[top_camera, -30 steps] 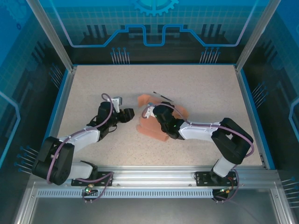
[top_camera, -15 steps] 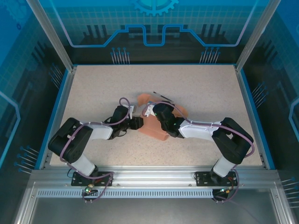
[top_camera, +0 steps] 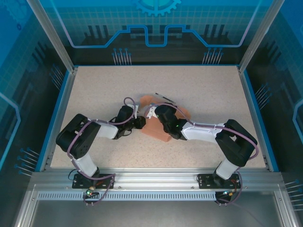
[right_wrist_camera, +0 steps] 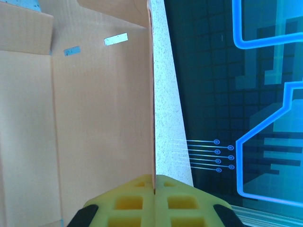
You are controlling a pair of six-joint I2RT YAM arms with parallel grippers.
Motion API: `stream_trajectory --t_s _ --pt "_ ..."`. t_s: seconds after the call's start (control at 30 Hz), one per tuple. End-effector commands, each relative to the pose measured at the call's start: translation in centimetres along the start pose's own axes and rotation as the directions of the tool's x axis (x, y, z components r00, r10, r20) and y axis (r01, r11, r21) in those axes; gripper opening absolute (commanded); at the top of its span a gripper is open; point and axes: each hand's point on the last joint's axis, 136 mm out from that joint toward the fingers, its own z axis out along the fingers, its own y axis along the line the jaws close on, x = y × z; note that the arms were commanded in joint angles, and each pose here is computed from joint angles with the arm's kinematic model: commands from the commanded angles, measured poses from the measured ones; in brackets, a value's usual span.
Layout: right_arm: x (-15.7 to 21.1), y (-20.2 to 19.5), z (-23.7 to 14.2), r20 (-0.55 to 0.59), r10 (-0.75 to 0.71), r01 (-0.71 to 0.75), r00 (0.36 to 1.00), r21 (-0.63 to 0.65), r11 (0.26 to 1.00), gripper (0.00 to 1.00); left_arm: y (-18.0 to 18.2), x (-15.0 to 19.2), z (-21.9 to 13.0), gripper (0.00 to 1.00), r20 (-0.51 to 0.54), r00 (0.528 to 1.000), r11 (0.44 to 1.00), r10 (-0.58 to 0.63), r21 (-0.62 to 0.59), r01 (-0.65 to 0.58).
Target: Fold the paper box
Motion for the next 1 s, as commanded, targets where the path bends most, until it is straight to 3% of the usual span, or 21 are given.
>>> stream_trajectory --t_s 0.0,0.27,0.63,0.97 --pt "0.1 0.9 -0.7 -0.009 -0.010 0.010 1.000 0.003 1.000 0.00 -0.5 -1.1 0.5 0.09 0.037 0.999 1.000 -0.002 0.016 0.002" --pt "0.6 2.2 -0.4 -0.033 -0.031 0.031 0.999 0.002 1.000 0.00 -0.5 -1.0 0.5 0.08 0.043 0.999 1.000 -0.015 0.026 0.014" --pt "1.8 0.8 1.0 -0.056 -0.005 0.006 0.998 0.020 1.000 0.00 -0.9 -1.6 -0.3 0.09 0.061 0.998 1.000 -0.001 0.029 -0.001" --pt "2.6 3.2 1.2 -0.076 -0.001 -0.001 0.997 -0.030 1.000 0.00 -1.0 -1.7 -1.0 0.11 0.071 0.997 1.000 0.003 0.023 -0.004"
